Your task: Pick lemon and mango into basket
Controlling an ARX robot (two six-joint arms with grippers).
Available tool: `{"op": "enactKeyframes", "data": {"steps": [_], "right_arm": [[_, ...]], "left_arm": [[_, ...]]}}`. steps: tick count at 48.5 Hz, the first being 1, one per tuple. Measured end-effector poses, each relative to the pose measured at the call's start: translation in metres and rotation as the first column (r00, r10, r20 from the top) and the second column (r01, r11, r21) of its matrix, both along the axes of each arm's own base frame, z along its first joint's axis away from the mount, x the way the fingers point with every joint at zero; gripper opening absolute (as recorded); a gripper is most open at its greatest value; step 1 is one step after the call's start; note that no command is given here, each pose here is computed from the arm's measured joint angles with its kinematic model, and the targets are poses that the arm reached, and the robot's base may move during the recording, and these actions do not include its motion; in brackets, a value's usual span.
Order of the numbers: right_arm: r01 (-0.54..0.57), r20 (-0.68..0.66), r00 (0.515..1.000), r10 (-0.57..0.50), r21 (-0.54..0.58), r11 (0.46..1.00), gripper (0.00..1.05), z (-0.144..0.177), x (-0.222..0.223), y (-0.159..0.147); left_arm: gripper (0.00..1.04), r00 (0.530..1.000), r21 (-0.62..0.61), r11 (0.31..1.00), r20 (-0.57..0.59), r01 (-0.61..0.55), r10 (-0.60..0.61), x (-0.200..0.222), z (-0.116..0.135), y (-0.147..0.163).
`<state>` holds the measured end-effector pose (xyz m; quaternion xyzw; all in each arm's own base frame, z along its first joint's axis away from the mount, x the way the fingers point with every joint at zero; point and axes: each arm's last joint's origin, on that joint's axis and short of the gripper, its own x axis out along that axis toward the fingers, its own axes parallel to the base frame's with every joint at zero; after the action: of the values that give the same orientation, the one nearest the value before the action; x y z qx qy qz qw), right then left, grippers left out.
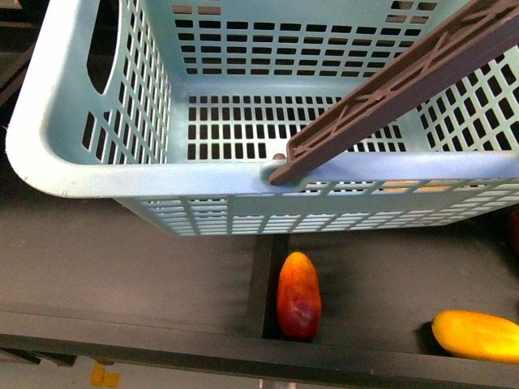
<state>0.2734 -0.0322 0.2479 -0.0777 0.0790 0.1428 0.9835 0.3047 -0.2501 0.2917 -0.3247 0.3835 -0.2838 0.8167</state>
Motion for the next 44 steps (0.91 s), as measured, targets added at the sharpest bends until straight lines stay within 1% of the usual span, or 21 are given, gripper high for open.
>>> {"op": "enactKeyframes", "data": {"steps": [4,9,13,14,16,20,22,25,32,34,35,37,38,39,40,44], "right_arm": [[-0.019,-0.017,1.0,0.019,0.024,1.0,0.56,-0.005,0.009,0.034],[-0.025,-0.055,0.998,0.025,0.018,1.0,0.56,-0.01,0.023,0.067],[0.002,-0.087,0.996,-0.002,0.0,1.0,0.57,-0.015,0.033,0.08],[0.017,-0.102,0.995,-0.018,-0.006,1.0,0.62,-0.017,0.035,0.083],[0.031,-0.116,0.993,-0.031,-0.004,1.0,0.69,-0.019,0.037,0.085],[0.05,-0.126,0.991,-0.049,0.0,0.999,0.79,-0.02,0.037,0.085],[0.065,-0.125,0.99,-0.063,0.013,0.998,0.88,-0.017,0.035,0.084],[0.113,-0.109,0.988,-0.109,0.035,0.993,0.97,-0.007,0.031,0.078],[0.285,-0.086,0.956,-0.279,0.076,0.955,0.95,0.008,0.01,0.052],[0.295,-0.004,0.955,-0.297,0.109,0.949,0.89,0.009,0.005,0.047],[0.291,0.053,0.953,-0.3,0.132,0.948,0.84,0.008,0.0,0.046],[0.275,0.115,0.949,-0.294,0.155,0.949,0.75,0.001,-0.009,0.045],[0.271,0.127,0.948,-0.292,0.159,0.949,0.72,-0.003,-0.013,0.045],[0.265,0.135,0.948,-0.287,0.162,0.951,0.66,-0.008,-0.019,0.045],[0.265,0.136,0.948,-0.287,0.162,0.951,0.65,-0.01,-0.021,0.045],[0.248,0.131,0.954,-0.27,0.162,0.955,0.53,-0.021,-0.034,0.039]], "left_arm": [[0.05,1.0,0.0,1.0,0.0,-0.001,0.001,0.0,0.0,0.0],[0.05,1.0,0.0,1.0,0.0,0.0,0.0,0.0,0.0,0.0],[0.05,1.0,0.0,1.0,0.0,0.0,0.0,0.0,0.0,0.0],[0.05,1.0,-0.001,1.0,-0.001,0.0,0.0,0.0,0.0,0.0],[0.05,1.0,-0.001,1.0,-0.001,0.0,0.0,0.0,0.0,0.0],[0.05,1.0,0.001,1.0,0.001,-0.003,0.003,0.0,0.0,0.0],[0.05,1.0,0.003,1.0,0.003,-0.003,0.003,0.0,0.0,0.0],[0.05,1.0,0.001,1.0,0.0,0.001,-0.001,0.0,0.0,0.0],[0.05,1.0,-0.001,1.0,-0.009,0.002,-0.002,0.0,-0.002,-0.001],[0.05,1.0,0.0,1.0,-0.008,-0.004,0.004,0.001,-0.002,0.0],[0.05,1.0,0.002,1.0,-0.007,-0.006,0.006,0.001,-0.002,0.0],[0.05,1.0,0.006,1.0,-0.001,-0.006,0.006,0.001,-0.002,0.0],[0.05,1.0,0.008,1.0,0.0,-0.005,0.005,0.001,-0.002,0.0],[0.05,1.0,0.008,1.0,0.001,-0.005,0.005,0.001,-0.002,0.0],[0.05,1.0,0.007,1.0,0.0,-0.004,0.004,0.001,-0.002,0.0],[0.05,1.0,0.003,1.0,-0.005,-0.003,0.003,0.001,-0.002,0.0]]}}
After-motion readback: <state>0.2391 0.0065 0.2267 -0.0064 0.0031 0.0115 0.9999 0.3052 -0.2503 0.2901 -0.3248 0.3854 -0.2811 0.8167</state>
